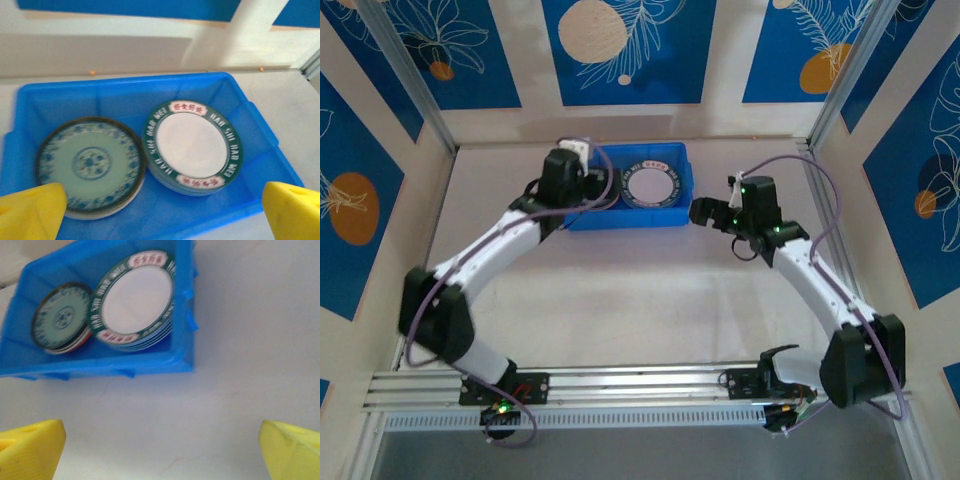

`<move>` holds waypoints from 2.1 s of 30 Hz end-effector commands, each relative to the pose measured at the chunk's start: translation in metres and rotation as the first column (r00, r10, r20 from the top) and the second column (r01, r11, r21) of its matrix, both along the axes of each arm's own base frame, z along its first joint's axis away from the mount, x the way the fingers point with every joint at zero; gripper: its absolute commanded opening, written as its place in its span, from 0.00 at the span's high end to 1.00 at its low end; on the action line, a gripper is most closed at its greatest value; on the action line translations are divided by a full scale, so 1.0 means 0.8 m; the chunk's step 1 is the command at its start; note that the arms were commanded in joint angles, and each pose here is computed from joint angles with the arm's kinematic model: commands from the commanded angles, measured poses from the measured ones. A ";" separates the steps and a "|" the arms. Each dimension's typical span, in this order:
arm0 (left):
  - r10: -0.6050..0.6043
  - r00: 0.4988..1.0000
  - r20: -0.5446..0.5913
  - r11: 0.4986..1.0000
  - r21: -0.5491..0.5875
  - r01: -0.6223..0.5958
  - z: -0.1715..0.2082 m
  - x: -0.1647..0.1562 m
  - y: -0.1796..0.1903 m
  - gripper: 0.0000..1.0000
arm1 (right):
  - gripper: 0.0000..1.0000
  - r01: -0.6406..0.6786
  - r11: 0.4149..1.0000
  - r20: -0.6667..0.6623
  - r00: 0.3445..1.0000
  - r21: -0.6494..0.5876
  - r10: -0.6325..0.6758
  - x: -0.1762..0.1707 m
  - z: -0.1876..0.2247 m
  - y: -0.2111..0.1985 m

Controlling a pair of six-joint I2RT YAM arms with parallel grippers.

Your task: Place the plates into the plastic bin on the countertop

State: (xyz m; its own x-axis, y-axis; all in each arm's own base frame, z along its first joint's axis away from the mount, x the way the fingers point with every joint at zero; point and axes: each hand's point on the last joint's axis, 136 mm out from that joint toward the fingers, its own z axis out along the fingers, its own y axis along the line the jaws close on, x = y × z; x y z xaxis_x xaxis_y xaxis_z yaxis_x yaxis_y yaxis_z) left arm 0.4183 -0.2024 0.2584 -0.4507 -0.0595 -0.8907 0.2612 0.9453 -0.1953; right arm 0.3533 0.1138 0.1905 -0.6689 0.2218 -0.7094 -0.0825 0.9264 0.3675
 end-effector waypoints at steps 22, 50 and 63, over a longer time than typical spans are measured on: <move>0.400 0.878 0.264 0.839 0.281 -0.467 -0.159 -0.123 0.240 0.00 | 0.01 0.323 0.844 0.363 0.917 -0.427 -0.167 0.023 -0.089 -0.116; 0.272 0.944 0.185 0.920 0.238 -0.312 -0.206 -0.029 0.242 0.00 | 0.01 0.228 0.947 0.348 0.927 -0.225 -0.140 0.054 -0.121 -0.130; 0.271 0.946 0.179 0.921 0.239 -0.309 -0.207 -0.029 0.241 0.00 | 0.01 0.120 0.973 0.324 0.945 -0.198 -0.050 0.056 -0.123 -0.114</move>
State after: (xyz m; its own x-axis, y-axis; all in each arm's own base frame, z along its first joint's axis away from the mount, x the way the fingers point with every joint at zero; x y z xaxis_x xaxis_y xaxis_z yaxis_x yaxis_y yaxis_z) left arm 0.3925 -0.0100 0.0893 -0.3286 0.0640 -0.9423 -0.0400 0.9959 0.0816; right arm 0.3926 0.0141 0.0847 -0.3990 0.1010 -0.9114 -0.0209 0.9927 0.1191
